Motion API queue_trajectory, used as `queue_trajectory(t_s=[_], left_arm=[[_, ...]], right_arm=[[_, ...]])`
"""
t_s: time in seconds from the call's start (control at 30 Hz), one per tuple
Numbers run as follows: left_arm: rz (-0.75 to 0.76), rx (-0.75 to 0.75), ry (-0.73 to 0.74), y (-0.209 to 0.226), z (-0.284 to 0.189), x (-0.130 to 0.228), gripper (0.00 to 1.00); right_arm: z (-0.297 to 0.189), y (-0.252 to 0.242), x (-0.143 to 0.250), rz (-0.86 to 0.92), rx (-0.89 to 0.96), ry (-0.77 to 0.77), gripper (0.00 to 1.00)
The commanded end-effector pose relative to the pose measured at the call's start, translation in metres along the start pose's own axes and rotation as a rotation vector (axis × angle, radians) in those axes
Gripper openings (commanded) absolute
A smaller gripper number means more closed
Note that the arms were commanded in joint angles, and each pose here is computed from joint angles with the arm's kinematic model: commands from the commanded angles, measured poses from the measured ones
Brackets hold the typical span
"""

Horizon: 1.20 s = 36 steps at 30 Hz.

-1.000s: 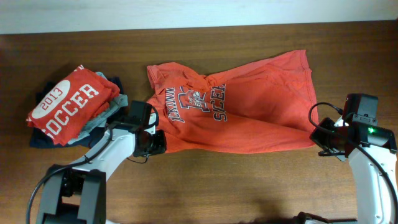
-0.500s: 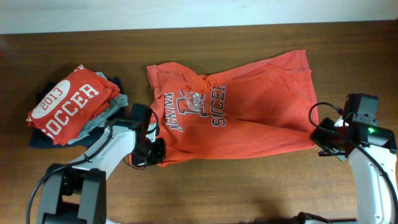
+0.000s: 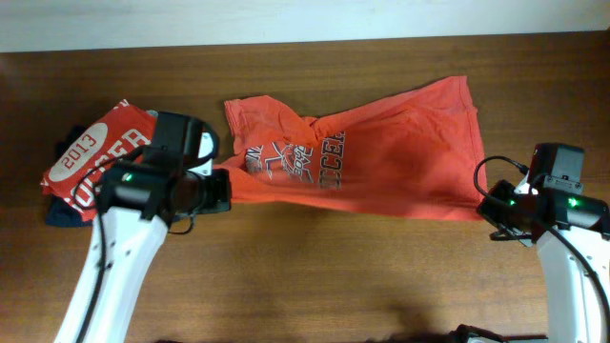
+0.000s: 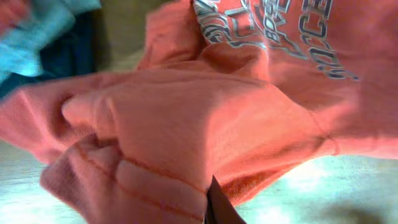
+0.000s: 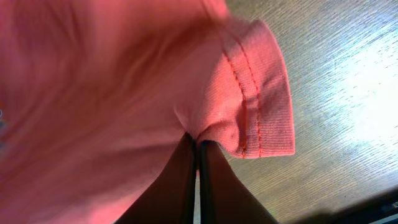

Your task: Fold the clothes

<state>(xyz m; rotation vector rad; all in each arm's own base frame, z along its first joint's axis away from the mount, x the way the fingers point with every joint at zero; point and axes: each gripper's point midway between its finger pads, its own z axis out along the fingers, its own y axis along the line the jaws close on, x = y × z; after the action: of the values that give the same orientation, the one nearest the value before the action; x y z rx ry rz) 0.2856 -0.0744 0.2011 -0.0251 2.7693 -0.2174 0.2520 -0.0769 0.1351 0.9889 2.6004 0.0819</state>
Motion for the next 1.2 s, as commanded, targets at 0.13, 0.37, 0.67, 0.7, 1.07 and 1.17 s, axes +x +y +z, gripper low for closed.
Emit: queue_trajectory(t_s=[0.13,0.37,0.67,0.7,1.07,1.17], left_arm=[[0.014,-0.065,-0.012,0.012,-0.007,0.002,0.15],[0.014,-0.064,-0.017,0.012,-0.007,0.000,0.08],[-0.013,0.024,0.126,-0.004,0.026,0.039,0.24],[-0.011,0.021,0.149,-0.003,0.039,0.048,0.27],[-0.028,0.074,0.273,-0.005,0.147,0.093,0.42],[-0.031,0.088,0.286,-0.007,0.160,0.093,0.42]], right_arm=[[-0.011,0.005,-0.008,-0.017,-0.017,-0.042,0.04],[-0.011,0.005,-0.008,-0.017,-0.017,-0.042,0.04],[-0.011,0.005,-0.008,-0.016,-0.017,-0.041,0.04],[-0.011,0.005,-0.008,-0.016,-0.017,-0.040,0.04],[-0.011,0.005,-0.008,-0.016,-0.017,-0.041,0.04],[-0.011,0.005,-0.008,-0.016,-0.017,-0.041,0.04]])
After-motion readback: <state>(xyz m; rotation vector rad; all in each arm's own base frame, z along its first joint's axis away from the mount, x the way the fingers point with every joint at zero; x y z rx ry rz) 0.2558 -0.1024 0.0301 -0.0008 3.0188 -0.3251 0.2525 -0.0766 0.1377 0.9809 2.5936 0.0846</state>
